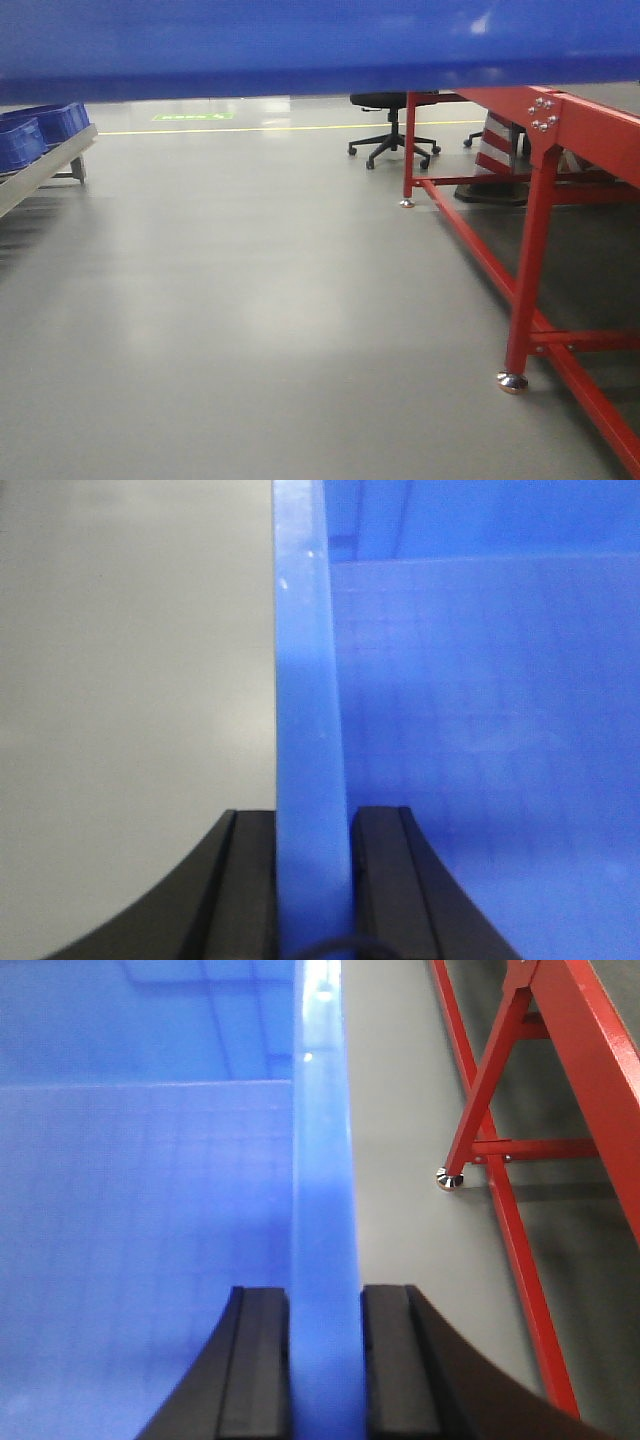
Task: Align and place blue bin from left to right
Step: 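Drive the base past the red table toward the other bin shelf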
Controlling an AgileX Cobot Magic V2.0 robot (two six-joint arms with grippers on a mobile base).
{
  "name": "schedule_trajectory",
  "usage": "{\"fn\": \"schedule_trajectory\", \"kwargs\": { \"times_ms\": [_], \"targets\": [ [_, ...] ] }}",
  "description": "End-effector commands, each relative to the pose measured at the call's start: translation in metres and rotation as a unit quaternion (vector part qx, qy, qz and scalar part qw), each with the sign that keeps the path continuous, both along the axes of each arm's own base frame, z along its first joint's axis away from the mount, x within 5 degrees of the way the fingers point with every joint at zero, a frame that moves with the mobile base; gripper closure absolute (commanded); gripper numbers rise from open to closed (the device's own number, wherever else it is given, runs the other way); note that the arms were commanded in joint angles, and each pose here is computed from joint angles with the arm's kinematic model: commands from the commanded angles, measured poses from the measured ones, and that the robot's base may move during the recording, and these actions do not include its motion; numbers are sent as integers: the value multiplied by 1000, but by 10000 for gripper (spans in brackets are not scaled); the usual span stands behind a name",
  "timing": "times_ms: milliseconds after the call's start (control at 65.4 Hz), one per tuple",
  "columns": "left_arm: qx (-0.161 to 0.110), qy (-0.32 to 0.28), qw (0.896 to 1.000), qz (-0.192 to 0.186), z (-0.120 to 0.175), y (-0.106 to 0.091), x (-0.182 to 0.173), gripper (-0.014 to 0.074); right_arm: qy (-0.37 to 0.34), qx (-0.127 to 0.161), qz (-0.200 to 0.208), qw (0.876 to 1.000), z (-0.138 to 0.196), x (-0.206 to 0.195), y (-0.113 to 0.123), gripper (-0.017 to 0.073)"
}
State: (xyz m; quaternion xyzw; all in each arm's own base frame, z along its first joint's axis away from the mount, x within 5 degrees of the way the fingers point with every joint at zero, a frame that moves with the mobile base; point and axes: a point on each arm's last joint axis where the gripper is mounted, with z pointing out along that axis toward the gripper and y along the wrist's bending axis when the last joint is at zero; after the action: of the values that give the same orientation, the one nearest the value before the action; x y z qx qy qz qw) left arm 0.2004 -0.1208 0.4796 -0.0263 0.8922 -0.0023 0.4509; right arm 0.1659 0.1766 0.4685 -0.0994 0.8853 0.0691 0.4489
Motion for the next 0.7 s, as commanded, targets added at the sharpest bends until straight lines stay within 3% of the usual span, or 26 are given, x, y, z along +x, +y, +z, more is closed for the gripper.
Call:
{"fn": "schedule_trajectory", "kwargs": {
  "times_ms": [0, 688],
  "targets": [
    [-32, -38, 998, -36, 10, -6, -2, 704, -61, 29, 37, 997, 13, 1, 7, 631],
    [-32, -38, 998, -36, 10, -6, -2, 704, -63, 31, 39, 997, 14, 1, 7, 631]
  ]
}}
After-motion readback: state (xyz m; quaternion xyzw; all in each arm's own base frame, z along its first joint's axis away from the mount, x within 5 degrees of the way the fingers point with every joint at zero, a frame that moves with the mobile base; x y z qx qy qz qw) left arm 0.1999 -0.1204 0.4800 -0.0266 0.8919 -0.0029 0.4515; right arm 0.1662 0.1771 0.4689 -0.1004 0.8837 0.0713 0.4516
